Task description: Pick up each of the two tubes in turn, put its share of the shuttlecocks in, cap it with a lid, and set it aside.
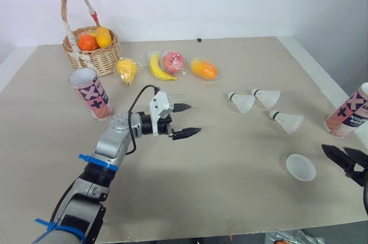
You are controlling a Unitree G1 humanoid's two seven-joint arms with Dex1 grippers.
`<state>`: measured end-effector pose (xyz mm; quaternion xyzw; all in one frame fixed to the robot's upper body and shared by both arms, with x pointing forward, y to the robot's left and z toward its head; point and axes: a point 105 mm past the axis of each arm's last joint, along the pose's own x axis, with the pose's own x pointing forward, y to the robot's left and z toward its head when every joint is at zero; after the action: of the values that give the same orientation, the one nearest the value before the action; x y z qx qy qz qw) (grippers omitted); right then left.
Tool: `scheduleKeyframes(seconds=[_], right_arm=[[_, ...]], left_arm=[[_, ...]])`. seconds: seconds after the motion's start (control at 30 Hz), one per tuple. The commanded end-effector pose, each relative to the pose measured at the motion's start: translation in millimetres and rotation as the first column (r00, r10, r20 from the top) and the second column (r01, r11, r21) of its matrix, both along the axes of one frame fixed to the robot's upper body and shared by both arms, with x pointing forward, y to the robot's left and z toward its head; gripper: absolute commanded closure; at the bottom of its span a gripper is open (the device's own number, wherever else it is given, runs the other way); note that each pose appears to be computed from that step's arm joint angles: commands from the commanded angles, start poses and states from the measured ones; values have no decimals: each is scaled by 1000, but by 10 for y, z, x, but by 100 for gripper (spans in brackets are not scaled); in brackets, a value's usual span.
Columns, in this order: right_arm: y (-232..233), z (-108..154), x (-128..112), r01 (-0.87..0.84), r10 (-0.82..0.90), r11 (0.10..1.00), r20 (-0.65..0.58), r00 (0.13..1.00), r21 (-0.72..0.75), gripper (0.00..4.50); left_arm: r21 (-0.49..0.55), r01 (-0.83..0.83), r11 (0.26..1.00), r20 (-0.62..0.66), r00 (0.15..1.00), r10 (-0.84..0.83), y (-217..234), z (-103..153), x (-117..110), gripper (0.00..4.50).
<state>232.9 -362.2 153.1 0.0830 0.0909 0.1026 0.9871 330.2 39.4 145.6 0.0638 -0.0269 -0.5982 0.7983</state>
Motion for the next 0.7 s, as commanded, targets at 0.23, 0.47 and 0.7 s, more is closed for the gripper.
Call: scheduleKeyframes(seconds=[0.23,0.47,0.7], right_arm=[[1533,726,107,-587,616,787,191,765,-190,7],[2390,698,392,-766,799,599,239,551,-235,7],[2756,475,567,-832,859,506,226,460,-227,7]], left_arm=[[-77,-248,966,-39,969,245,488,181,-158,0],[-131,-616,777,-90,787,610,1118,150,-303,0],[-153,-838,524,-106,541,835,1620,-9,-642,0]])
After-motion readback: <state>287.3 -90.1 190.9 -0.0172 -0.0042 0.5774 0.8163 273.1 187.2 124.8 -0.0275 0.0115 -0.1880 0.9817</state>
